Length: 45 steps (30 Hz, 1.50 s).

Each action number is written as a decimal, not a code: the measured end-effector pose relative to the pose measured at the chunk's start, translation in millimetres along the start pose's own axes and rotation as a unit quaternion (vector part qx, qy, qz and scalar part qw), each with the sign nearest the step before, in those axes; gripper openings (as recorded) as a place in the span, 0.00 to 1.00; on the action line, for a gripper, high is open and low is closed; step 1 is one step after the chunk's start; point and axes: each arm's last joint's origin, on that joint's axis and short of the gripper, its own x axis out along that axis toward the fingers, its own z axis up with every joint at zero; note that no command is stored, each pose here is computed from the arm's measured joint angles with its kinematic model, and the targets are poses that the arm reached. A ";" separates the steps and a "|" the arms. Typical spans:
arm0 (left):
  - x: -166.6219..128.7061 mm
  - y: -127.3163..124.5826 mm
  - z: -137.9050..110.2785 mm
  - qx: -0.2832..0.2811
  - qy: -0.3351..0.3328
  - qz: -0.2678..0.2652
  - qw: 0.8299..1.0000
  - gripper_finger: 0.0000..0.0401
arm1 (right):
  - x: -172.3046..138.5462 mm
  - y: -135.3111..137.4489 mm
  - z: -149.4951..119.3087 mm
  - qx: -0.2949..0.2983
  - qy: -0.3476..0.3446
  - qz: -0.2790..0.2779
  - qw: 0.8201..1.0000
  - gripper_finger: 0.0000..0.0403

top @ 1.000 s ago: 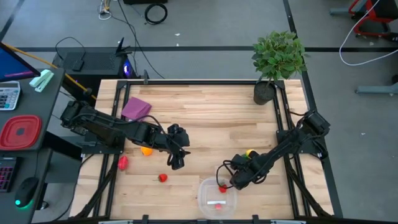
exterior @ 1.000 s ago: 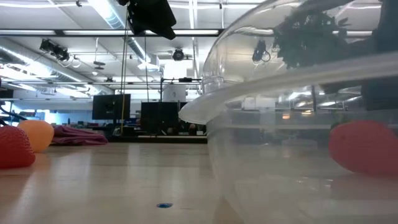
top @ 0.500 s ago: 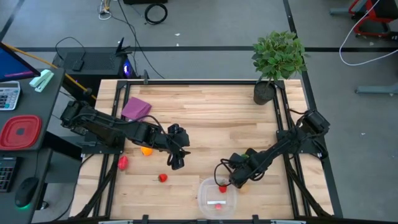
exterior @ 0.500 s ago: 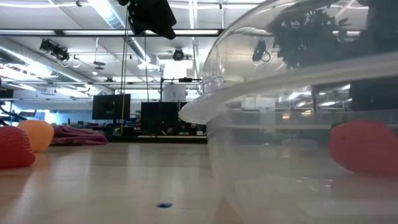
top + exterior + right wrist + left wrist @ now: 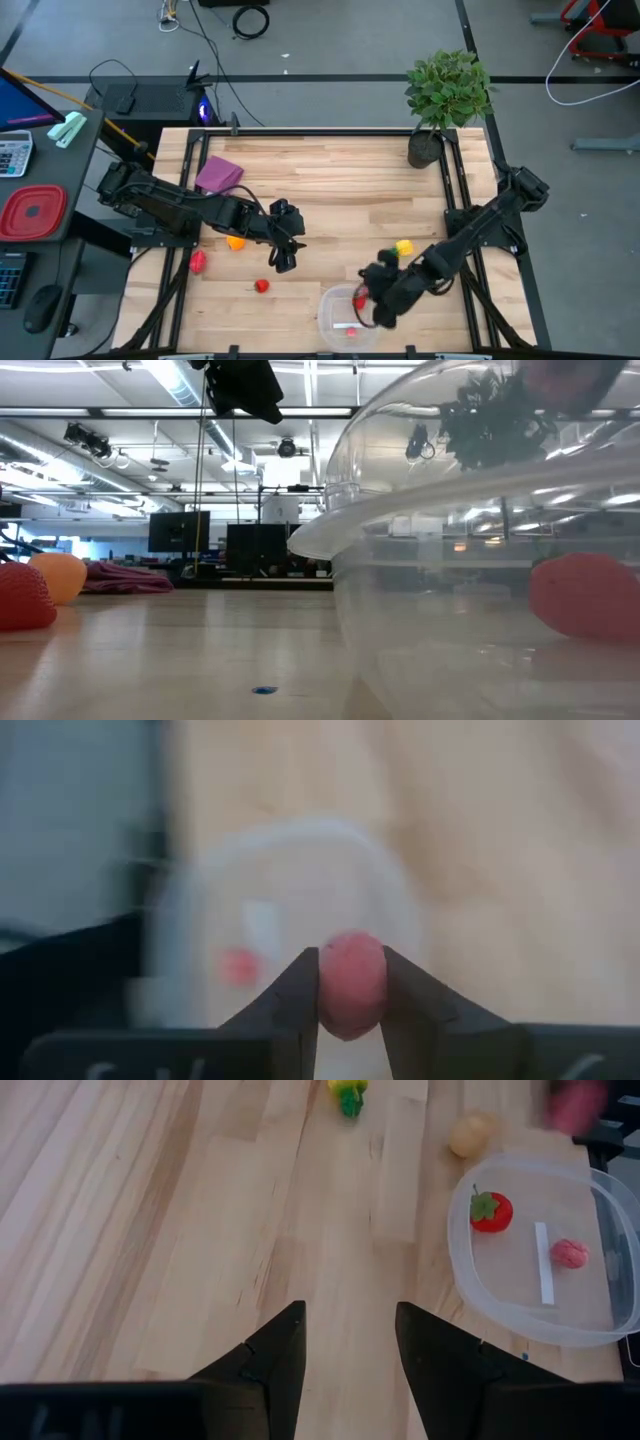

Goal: Pick and placing Produce into tupperware
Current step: Put the peach into the transparent bin

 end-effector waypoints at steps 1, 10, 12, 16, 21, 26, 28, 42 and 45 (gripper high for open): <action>0.0 0.0 0.0 0.000 0.000 0.000 1.000 0.40 | -0.5 6.6 1.3 -0.013 -0.011 0.031 0.999 0.22; 0.0 -0.3 0.4 -0.002 -0.002 -0.001 1.000 0.40 | 46.3 22.4 -25.8 -0.039 0.034 0.048 0.997 0.22; 0.0 -0.4 0.6 -0.002 -0.003 -0.001 1.000 0.40 | 58.3 22.7 -31.3 -0.041 0.049 0.049 0.997 0.22; 0.0 -0.4 0.7 -0.003 -0.004 -0.002 1.000 0.40 | 70.8 28.4 -33.1 -0.039 0.047 0.083 0.995 0.22; 0.0 -0.6 1.0 -0.003 -0.006 -0.002 1.000 0.40 | 81.7 27.4 -39.4 -0.036 0.067 0.082 0.994 0.23; 0.0 -0.8 1.7 -0.007 -0.009 -0.004 1.000 0.40 | 93.8 25.2 -46.1 -0.024 0.079 0.069 0.994 0.23; 0.0 -1.0 2.1 -0.008 -0.011 -0.004 1.000 0.40 | 97.7 23.7 -47.7 -0.025 0.084 0.065 0.994 0.24; -0.1 -1.1 2.4 -0.008 -0.013 -0.005 1.000 0.40 | 96.5 19.3 -37.2 -0.038 0.077 0.072 0.994 0.40; -0.1 -1.1 2.4 -0.007 -0.013 -0.005 1.000 0.40 | 97.1 18.0 -35.7 -0.036 0.076 0.070 0.994 0.41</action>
